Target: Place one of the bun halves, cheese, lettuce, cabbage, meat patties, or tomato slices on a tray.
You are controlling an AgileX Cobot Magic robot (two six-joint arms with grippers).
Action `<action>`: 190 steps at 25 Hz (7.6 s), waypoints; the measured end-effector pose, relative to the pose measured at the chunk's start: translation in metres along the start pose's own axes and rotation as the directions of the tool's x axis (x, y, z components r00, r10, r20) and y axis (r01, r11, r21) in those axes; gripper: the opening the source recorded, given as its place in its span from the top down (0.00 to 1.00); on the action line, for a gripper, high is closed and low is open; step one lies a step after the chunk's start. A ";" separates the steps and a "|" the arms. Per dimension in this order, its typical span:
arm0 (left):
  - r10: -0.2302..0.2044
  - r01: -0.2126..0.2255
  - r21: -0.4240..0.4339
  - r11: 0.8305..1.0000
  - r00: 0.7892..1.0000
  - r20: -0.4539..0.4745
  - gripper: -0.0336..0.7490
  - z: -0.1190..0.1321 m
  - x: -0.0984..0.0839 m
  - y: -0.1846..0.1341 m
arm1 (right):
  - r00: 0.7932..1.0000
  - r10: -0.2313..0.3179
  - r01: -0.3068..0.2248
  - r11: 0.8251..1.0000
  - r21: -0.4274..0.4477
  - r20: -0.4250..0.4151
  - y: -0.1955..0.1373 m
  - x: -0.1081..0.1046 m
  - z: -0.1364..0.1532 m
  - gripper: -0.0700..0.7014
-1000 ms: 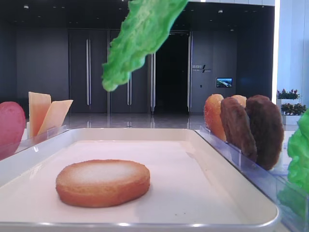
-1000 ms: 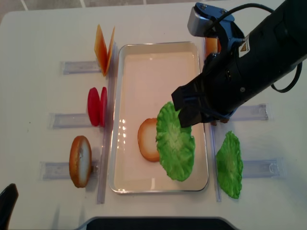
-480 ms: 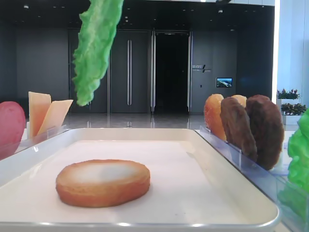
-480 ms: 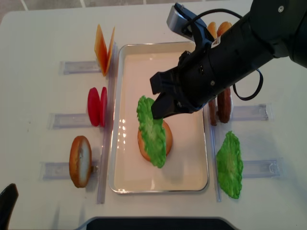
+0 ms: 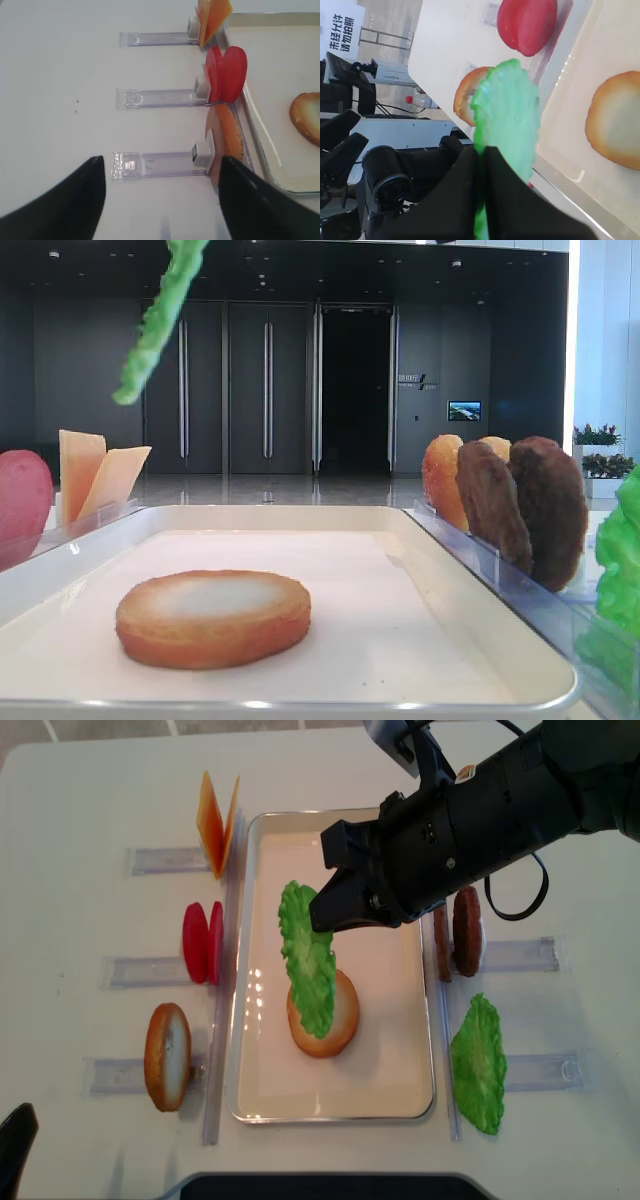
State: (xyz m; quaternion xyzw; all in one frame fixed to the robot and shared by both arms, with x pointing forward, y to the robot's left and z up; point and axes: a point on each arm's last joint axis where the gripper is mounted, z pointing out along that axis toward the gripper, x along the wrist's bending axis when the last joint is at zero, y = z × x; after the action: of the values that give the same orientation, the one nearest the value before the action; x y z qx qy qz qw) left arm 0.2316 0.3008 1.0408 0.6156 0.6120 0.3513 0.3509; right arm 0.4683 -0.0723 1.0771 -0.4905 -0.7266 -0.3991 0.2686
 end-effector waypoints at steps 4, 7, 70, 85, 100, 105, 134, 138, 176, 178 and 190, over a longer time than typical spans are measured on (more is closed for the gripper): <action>0.000 0.000 0.000 1.000 1.000 0.000 0.27 0.000 0.000 0.000 | 1.000 0.015 -0.015 1.000 -0.012 -0.016 0.005 -0.007 0.010 0.86; 0.000 0.000 0.000 1.000 1.000 0.000 0.27 0.000 0.000 0.000 | 0.998 0.030 -0.030 1.000 0.003 -0.046 0.009 -0.016 0.022 0.86; -0.010 0.010 0.000 1.000 1.000 0.000 0.27 0.000 0.000 0.000 | 0.999 0.026 -0.023 0.994 0.103 -0.035 0.017 -0.092 0.070 0.86; -0.010 0.010 0.000 1.000 1.000 0.000 0.27 0.000 0.000 0.000 | 1.000 -0.008 0.008 0.995 0.103 -0.004 0.018 -0.098 0.066 0.86; -0.010 0.010 0.000 1.000 1.000 0.000 0.27 0.000 0.000 0.000 | 0.999 -0.018 0.013 0.992 0.126 0.041 0.018 -0.112 0.068 0.86; -0.010 0.010 0.000 1.000 1.000 0.000 0.27 0.000 0.000 0.000 | 0.998 -0.020 0.014 0.993 0.119 0.054 0.018 -0.114 0.068 0.86; -0.016 0.016 0.000 1.000 1.000 0.000 0.27 0.000 0.000 0.000 | 0.988 -0.082 0.062 0.986 0.152 0.134 0.016 -0.123 0.069 0.10; -0.016 0.016 0.000 1.000 1.000 0.000 0.27 0.000 0.000 0.000 | 0.985 -0.099 0.078 0.986 0.150 0.139 0.016 -0.118 0.065 0.10; -0.016 0.016 0.000 1.000 1.000 0.000 0.27 0.000 0.000 0.000 | 0.586 0.153 -0.097 0.988 -0.119 0.796 0.035 -0.140 -0.130 0.11; -0.016 0.016 0.000 1.000 1.000 0.000 0.27 0.000 0.000 0.000 | 0.561 0.213 -0.128 0.977 -0.171 0.800 0.034 -0.152 -0.148 0.11; -0.016 0.016 0.000 1.000 1.000 0.000 0.27 0.000 0.000 0.000 | 0.487 0.310 -0.154 0.951 -0.269 0.816 0.026 -0.169 -0.188 0.12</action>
State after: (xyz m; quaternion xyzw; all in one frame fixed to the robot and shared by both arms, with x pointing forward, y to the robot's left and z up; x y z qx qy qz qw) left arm 0.2316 0.3008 1.0408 0.6108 0.6168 0.3486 0.3536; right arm 0.5555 -0.3101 1.0545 -0.7356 -0.6568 -0.1250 -0.1090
